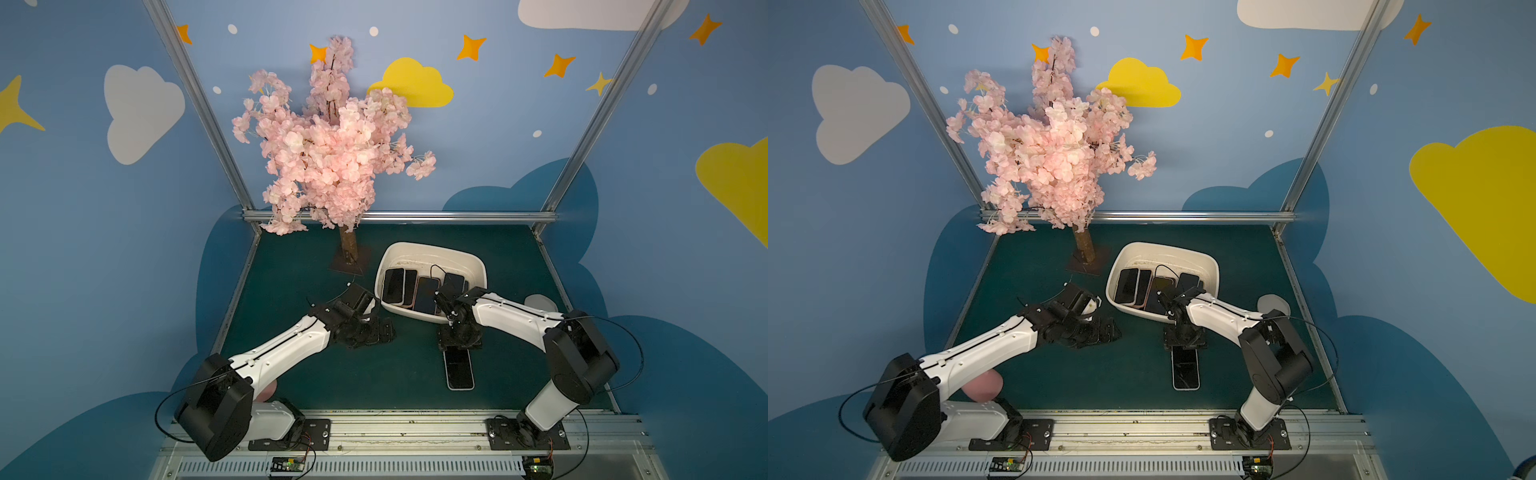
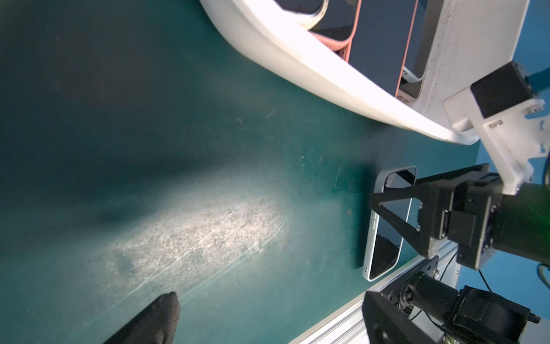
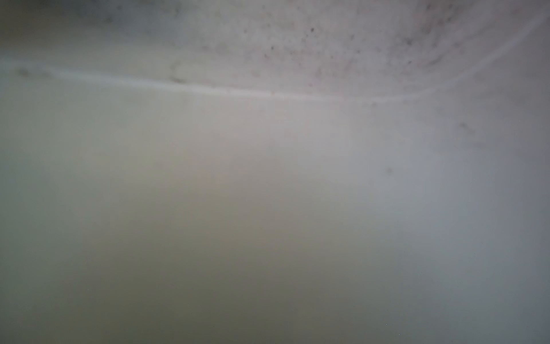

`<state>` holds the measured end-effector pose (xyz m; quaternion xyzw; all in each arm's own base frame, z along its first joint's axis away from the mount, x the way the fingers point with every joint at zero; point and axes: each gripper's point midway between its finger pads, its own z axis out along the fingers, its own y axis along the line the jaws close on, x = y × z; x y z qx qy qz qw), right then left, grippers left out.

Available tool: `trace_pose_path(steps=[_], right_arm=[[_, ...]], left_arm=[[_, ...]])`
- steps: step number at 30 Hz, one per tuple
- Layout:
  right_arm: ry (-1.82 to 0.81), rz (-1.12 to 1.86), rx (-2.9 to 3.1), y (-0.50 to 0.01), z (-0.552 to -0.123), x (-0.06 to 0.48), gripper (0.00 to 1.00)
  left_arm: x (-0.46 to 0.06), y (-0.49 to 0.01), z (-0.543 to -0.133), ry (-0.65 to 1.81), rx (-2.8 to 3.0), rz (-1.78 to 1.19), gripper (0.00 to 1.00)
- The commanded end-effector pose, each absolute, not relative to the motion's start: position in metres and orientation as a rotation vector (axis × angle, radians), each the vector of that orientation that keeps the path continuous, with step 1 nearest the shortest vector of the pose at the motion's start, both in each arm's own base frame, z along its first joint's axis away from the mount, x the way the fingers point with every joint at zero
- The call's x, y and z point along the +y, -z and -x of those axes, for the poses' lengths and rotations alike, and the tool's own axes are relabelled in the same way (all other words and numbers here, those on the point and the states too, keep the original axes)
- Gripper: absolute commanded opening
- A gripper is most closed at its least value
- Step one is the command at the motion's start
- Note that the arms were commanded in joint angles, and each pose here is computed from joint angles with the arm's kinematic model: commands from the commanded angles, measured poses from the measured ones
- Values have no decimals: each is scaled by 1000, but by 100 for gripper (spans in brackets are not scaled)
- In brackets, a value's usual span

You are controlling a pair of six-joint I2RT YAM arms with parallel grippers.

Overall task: Take the phone out of the storage box
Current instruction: Place the phone at the center of the board.

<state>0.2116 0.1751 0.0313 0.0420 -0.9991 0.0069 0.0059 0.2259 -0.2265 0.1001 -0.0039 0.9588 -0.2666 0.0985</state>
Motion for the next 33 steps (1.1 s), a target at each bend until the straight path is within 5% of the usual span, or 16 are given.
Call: trace_pose_path(steps=[1, 24, 28, 33], right_arm=[[-60, -103, -3131, -24, -213, 173, 56], [-101, -115, -3090, -8, -205, 169, 84], [-102, -122, -3093, -8, -206, 169, 97], [-91, -128, -3102, -14, -205, 169, 99]], left_arm=[[-223, -108, -227, 755, 2825, -5, 100], [-230, -109, -242, 769, 2817, -16, 100], [-233, -113, -244, 795, 2818, -26, 100], [-236, -122, -251, 810, 2808, -41, 100]])
